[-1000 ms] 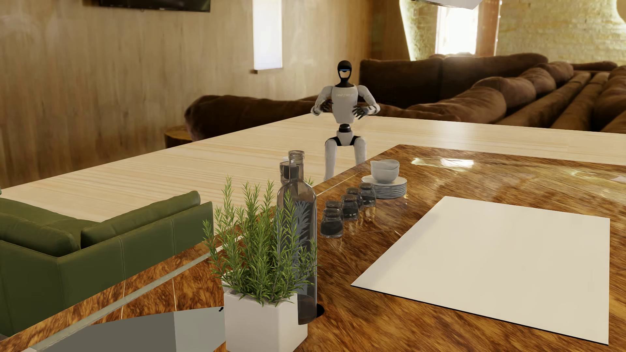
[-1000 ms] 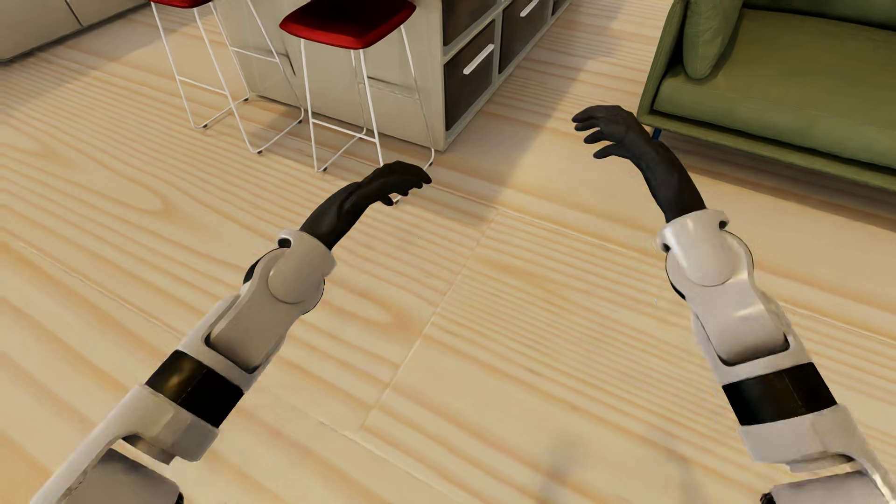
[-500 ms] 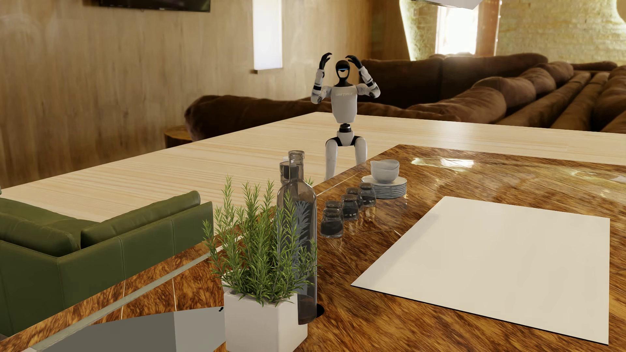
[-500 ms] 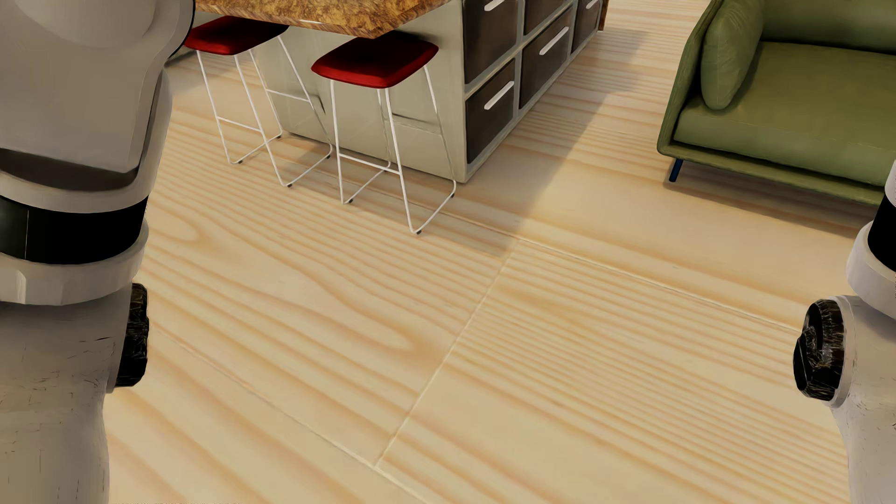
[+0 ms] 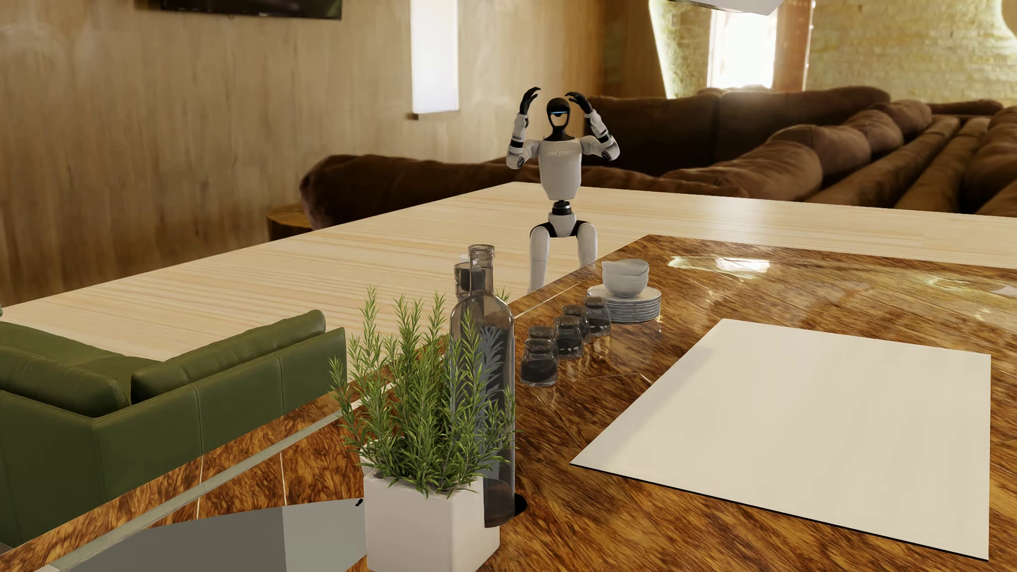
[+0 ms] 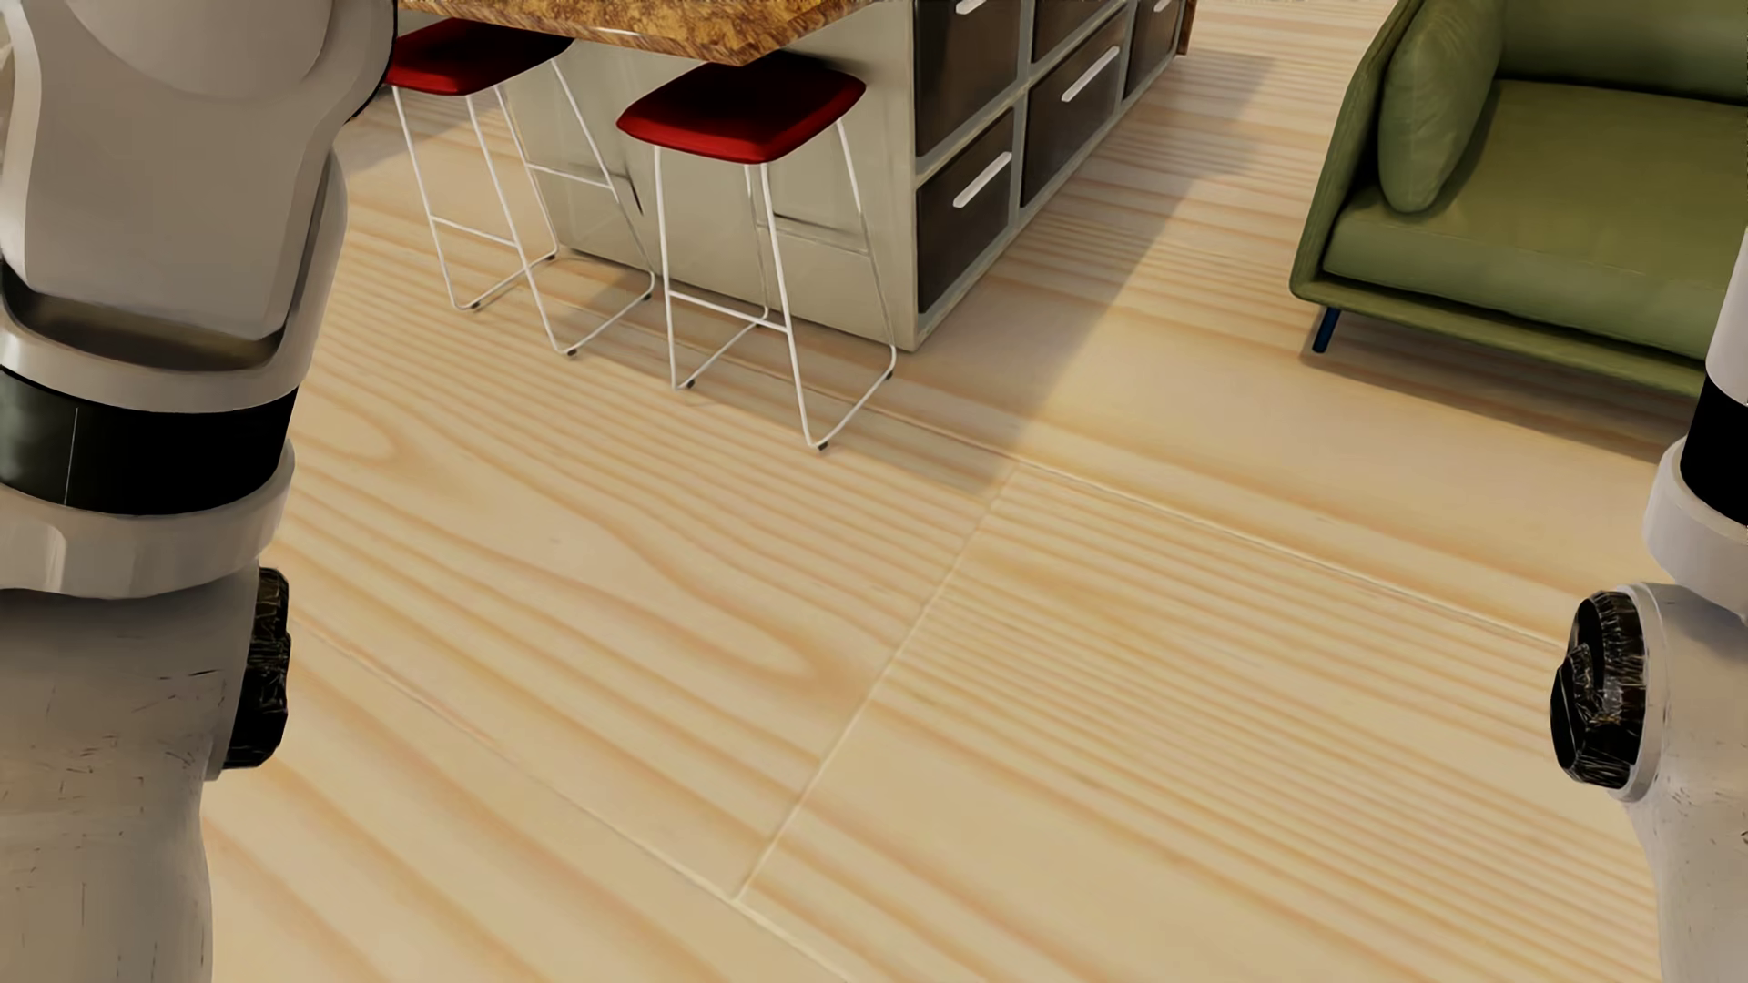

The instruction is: Raise arm

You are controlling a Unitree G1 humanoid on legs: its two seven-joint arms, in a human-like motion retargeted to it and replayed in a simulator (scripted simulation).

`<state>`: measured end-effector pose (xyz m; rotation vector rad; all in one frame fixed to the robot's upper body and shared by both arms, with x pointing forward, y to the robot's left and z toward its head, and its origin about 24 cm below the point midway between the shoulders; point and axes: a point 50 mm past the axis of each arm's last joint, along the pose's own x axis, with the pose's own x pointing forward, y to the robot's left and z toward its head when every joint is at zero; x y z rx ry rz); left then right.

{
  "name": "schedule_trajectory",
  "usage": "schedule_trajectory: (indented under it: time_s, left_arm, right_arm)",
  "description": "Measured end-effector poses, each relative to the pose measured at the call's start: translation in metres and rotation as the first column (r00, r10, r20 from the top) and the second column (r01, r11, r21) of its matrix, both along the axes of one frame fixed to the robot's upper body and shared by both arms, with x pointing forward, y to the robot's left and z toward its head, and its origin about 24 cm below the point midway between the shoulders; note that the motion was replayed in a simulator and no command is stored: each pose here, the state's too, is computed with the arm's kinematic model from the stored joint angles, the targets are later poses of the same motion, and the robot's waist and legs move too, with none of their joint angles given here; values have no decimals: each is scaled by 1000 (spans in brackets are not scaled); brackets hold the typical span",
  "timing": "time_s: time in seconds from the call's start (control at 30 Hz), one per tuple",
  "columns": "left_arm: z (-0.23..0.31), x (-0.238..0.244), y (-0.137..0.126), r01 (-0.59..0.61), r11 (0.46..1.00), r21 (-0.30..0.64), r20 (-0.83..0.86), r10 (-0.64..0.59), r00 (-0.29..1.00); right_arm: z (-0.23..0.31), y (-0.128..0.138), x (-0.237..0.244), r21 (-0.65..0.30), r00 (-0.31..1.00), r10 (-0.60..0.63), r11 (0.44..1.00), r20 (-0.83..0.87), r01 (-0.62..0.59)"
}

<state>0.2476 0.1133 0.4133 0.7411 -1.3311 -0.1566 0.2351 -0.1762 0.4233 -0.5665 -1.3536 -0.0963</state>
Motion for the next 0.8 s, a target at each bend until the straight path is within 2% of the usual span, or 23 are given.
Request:
schedule_trajectory:
  time_s: [0.8]
  left_arm:
    - [-9, 9, 6, -20, 1000, -13, -45, 19, 999]
  right_arm:
    - [-10, -14, 7, 28, 998, -39, 999, -46, 40]
